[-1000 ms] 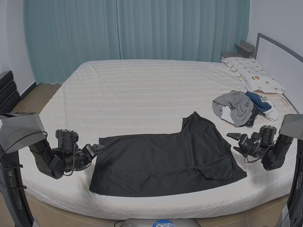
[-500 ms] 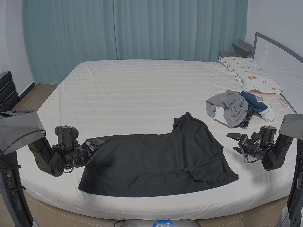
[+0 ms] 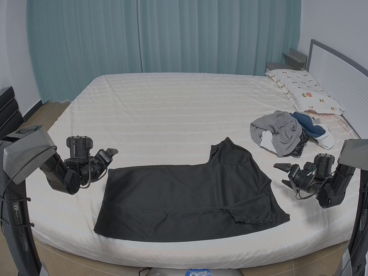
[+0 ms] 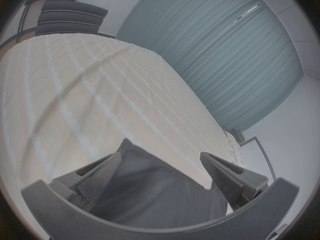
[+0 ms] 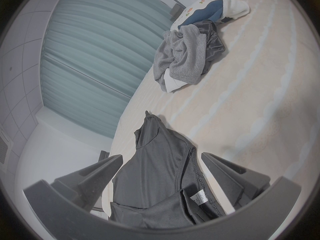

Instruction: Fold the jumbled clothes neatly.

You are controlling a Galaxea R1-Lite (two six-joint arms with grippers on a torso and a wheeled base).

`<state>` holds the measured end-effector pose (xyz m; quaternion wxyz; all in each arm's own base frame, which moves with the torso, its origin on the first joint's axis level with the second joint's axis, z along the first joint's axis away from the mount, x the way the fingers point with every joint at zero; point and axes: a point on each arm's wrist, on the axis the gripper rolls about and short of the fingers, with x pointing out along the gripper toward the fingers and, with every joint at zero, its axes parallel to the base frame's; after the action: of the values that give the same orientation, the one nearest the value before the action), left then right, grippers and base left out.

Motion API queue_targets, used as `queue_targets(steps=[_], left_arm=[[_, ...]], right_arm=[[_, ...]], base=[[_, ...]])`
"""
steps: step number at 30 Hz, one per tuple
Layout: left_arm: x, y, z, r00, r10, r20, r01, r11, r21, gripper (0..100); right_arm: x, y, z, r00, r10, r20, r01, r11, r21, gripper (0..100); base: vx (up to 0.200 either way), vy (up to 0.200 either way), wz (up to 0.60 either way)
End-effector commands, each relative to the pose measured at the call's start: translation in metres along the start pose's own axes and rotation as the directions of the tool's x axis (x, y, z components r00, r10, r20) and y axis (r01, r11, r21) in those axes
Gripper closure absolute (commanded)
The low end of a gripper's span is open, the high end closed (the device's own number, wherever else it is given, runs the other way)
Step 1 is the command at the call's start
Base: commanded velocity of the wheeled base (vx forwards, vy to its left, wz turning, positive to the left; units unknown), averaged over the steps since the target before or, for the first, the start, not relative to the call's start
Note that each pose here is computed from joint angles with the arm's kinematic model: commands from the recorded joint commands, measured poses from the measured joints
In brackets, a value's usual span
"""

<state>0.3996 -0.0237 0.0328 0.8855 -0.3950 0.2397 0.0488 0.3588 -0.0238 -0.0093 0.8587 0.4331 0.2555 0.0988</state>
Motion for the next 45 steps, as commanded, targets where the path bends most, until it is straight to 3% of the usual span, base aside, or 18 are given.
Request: queue_targets(steps=[1,14,27,28,33,39,45], left_arm=[[0.045,0.025,0.002,0.998,0.055,-0.001,-0.055,0.998,-0.004,0],[0.079,0.041,-0.012,0.998,0.054,-0.012,-0.053,0.994,0.091,0],[0.078,0.039,-0.015,0.999,0.035,-0.001,-0.035,0.995,0.096,0],[0.078,0.039,-0.015,0.999,0.035,-0.001,-0.035,0.995,0.096,100],[0.076,0.042,-0.018,0.999,0.051,-0.002,-0.051,0.994,0.097,100],[0.069,0.04,-0.016,0.999,0.006,0.047,-0.011,0.995,0.098,100],[0.064,0.039,-0.014,0.997,-0.011,0.074,0.005,0.996,0.084,100]], right_arm=[[0.002,0.001,-0.004,1.0,0.002,-0.014,-0.002,1.0,-0.001,0],[0.004,0.004,-0.008,1.0,0.009,-0.026,-0.009,1.0,-0.006,0],[0.006,0.006,-0.011,0.999,0.013,-0.036,-0.014,1.0,-0.01,0],[0.006,0.006,-0.011,0.999,0.013,-0.036,-0.014,1.0,-0.01,0],[0.007,0.007,-0.012,0.999,0.014,-0.037,-0.014,1.0,-0.012,0],[0.015,0.017,-0.013,0.998,0.039,-0.046,-0.04,0.999,-0.037,0],[0.052,0.037,0.004,0.998,0.003,-0.061,-0.006,0.999,-0.049,0]], base=[[0.0,0.0,0.0],[0.0,0.0,0.0],[0.0,0.0,0.0],[0.0,0.0,0.0],[0.0,0.0,0.0],[0.0,0.0,0.0],[0.0,0.0,0.0]])
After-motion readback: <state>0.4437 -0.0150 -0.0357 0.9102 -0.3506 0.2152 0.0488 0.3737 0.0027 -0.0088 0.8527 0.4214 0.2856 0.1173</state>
